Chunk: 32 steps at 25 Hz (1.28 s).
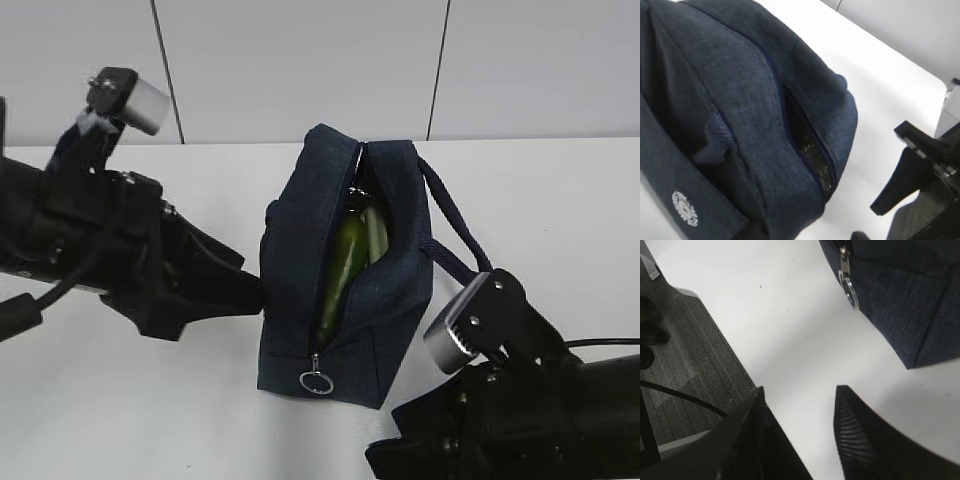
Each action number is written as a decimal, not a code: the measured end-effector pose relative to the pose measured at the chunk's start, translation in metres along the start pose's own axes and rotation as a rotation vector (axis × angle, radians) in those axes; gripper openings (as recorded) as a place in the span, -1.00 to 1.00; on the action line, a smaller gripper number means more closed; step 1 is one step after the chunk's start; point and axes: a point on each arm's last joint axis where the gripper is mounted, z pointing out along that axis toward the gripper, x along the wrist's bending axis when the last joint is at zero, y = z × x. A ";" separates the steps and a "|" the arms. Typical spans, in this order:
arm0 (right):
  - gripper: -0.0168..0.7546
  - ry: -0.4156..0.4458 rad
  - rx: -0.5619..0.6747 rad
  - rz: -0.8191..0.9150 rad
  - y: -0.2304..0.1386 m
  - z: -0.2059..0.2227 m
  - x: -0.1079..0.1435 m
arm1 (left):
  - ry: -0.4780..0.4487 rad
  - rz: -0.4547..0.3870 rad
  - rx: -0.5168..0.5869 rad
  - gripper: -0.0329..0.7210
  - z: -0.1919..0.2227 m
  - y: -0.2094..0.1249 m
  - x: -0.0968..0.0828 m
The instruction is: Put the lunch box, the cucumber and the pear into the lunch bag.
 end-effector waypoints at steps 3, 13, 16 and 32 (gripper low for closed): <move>-0.04 0.004 -0.009 -0.016 0.004 0.002 -0.001 | 0.048 0.037 0.008 -0.04 0.010 0.000 -0.001; -0.04 0.008 0.018 -0.032 0.011 0.018 -0.010 | 0.098 -0.034 -0.029 -0.04 0.020 0.002 0.008; -0.04 0.010 0.030 -0.034 0.010 0.022 -0.012 | 0.096 -0.044 -0.019 -0.04 0.025 0.002 0.011; -0.05 0.008 0.011 -0.099 0.022 0.027 -0.016 | 0.052 -0.105 -0.014 -0.85 0.041 0.008 0.018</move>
